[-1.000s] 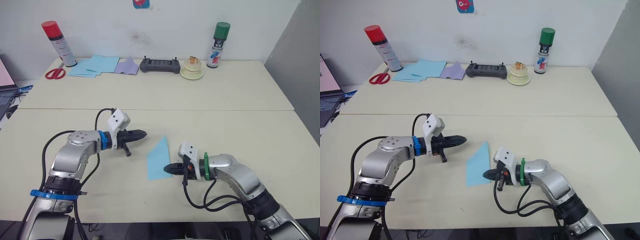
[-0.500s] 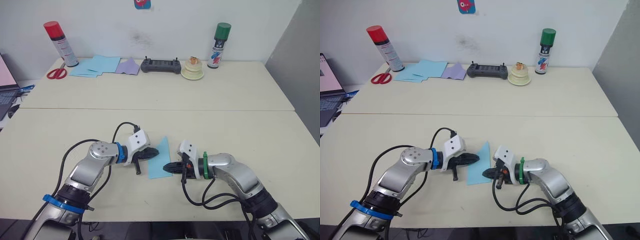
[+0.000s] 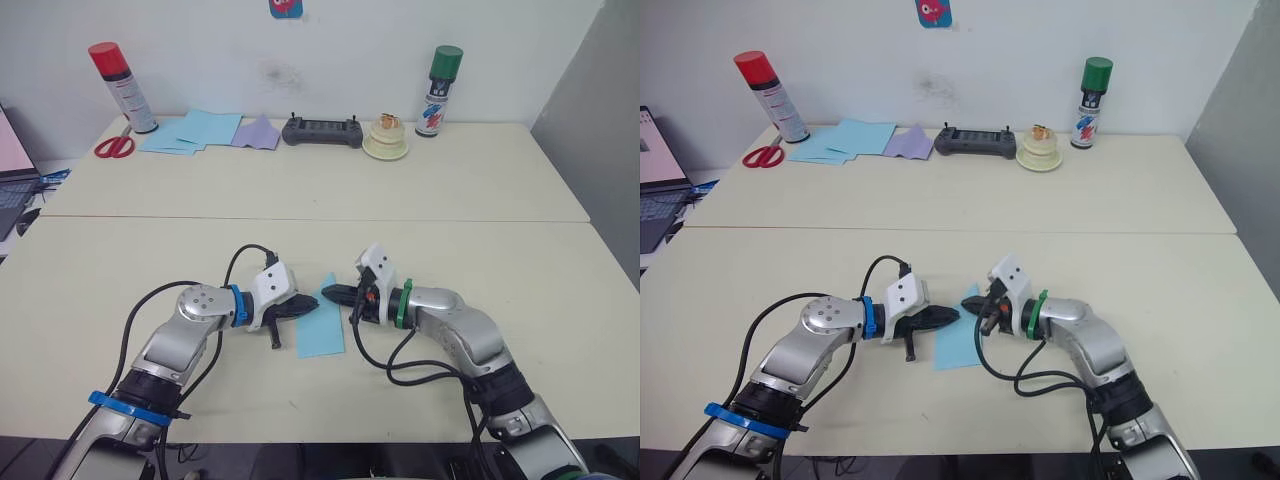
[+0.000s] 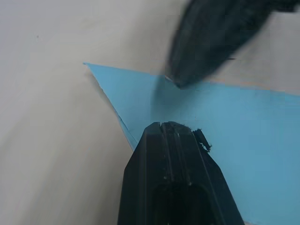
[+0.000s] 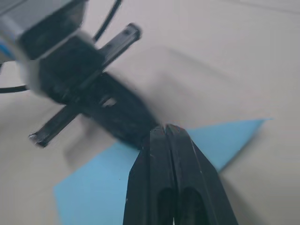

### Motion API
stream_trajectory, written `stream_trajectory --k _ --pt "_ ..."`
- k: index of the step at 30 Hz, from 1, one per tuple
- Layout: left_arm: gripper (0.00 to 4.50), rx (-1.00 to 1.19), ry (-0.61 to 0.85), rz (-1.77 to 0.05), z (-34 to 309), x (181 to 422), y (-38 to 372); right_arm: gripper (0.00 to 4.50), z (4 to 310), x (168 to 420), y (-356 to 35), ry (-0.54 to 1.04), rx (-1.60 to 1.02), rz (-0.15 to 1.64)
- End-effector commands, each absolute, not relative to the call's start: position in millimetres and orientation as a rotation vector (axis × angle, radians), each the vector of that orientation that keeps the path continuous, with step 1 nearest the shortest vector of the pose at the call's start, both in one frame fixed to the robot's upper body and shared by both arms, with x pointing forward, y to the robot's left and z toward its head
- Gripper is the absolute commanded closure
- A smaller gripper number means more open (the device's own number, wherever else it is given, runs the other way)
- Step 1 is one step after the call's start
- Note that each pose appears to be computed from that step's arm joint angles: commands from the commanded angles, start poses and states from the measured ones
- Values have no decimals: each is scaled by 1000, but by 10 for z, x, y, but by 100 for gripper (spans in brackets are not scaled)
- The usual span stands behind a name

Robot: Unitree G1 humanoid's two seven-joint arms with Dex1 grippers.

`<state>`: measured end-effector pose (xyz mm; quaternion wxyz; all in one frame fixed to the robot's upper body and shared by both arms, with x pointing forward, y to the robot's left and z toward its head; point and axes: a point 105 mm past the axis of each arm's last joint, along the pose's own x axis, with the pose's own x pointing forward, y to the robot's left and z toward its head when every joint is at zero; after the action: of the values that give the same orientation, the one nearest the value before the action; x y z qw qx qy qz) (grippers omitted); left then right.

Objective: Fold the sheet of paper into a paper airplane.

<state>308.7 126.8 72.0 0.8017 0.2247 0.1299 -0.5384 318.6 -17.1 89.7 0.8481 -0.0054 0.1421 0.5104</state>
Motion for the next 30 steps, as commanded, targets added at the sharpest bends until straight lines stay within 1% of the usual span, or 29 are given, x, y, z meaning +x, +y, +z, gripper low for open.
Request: stream_trajectory --k 1,4,9,13,18,22,25,30 --pt "450 512 372 -1138 511 3064 1382 449 850 3324 -214 293 -51 1018" --pt "450 514 361 -1140 528 3094 1359 449 794 3364 -202 310 -51 1005" --pt "450 529 352 -1140 537 3134 1325 449 832 3371 -112 297 -16 1019" --pt "450 539 353 -1141 535 3163 1319 449 866 3366 -127 284 -37 1033" --pt "450 557 355 -1159 520 3163 1298 449 777 3337 -116 318 -67 1045" --pt "450 554 362 -1171 512 3163 1275 449 581 3531 -245 389 -52 880" --pt "450 549 385 -1183 483 3141 1280 449 509 3639 -383 409 -60 787" --pt "450 520 432 -1183 439 3095 1336 449 442 3734 -571 423 -101 694"
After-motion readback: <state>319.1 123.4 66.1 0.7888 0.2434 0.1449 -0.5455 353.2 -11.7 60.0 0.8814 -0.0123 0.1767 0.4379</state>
